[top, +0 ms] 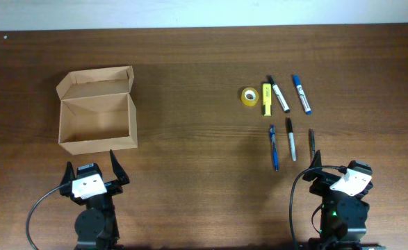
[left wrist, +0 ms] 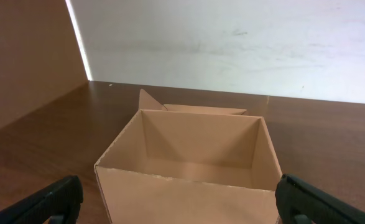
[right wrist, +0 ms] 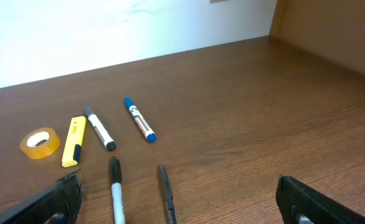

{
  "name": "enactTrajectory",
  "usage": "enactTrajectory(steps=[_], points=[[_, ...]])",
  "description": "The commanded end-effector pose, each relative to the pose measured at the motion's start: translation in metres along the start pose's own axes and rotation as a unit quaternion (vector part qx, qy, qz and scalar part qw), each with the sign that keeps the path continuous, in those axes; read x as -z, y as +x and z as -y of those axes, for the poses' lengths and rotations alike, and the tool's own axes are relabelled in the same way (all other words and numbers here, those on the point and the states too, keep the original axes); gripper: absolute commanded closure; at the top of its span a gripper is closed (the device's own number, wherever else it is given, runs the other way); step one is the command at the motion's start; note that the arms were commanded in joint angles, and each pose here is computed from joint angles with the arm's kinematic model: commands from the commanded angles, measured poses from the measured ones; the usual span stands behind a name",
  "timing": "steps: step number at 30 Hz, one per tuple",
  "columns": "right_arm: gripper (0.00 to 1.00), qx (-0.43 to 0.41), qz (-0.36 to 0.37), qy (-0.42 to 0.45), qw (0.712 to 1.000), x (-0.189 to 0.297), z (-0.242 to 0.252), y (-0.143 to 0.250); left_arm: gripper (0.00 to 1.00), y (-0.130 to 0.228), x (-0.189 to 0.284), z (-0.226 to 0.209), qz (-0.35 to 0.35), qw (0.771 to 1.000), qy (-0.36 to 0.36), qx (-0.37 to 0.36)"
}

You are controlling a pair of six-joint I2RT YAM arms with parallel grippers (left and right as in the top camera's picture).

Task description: Pack container

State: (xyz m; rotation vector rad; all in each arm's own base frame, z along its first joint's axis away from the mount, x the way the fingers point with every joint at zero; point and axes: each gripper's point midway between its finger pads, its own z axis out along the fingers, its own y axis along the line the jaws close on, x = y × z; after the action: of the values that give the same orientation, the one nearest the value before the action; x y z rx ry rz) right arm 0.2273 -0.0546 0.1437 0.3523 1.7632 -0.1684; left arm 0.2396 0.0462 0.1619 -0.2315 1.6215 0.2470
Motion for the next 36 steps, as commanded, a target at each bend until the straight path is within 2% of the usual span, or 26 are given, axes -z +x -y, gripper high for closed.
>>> enactTrajectory(steps=[1,10,15,16,19,20,24,31,33,36], points=[[0.01,0.001,0.001,0.004,1.000,0.000,0.002,0.001,0.00,0.000,0.000,-0.001,0.003,1.000,0.000,0.002],[0.01,0.001,0.001,0.004,1.000,0.000,0.002,0.001,0.00,0.000,0.000,0.000,0.003,1.000,0.001,0.003],[0.01,0.001,0.001,0.004,1.000,0.000,0.002,0.001,0.00,0.001,0.000,0.008,0.001,1.000,0.025,0.002],[0.01,0.001,0.001,0.004,1.000,0.000,0.002,0.001,0.00,-0.001,0.001,0.018,0.004,0.998,0.055,0.005],[0.01,0.001,0.001,0.004,1.000,0.000,0.002,0.001,0.01,-0.021,0.013,0.058,0.032,0.984,0.174,0.010],[0.01,0.001,0.001,0.004,1.000,0.000,0.002,0.001,0.00,-0.038,0.021,0.065,0.037,0.979,0.201,0.024],[0.01,0.001,0.001,0.004,1.000,0.000,0.002,0.001,0.00,-0.077,0.033,0.059,0.016,0.979,0.197,0.056],[0.01,0.001,0.001,0.004,1.000,0.000,0.002,0.001,0.00,-0.141,0.012,0.036,-0.110,0.988,0.106,0.025],[0.01,0.001,0.001,0.004,1.000,0.000,0.002,0.001,0.00,-0.151,-0.003,0.041,-0.171,0.980,0.100,0.008],[0.01,0.001,0.001,0.004,1.000,0.000,0.002,0.001,0.00,-0.152,-0.032,0.051,-0.278,0.956,0.092,-0.032]])
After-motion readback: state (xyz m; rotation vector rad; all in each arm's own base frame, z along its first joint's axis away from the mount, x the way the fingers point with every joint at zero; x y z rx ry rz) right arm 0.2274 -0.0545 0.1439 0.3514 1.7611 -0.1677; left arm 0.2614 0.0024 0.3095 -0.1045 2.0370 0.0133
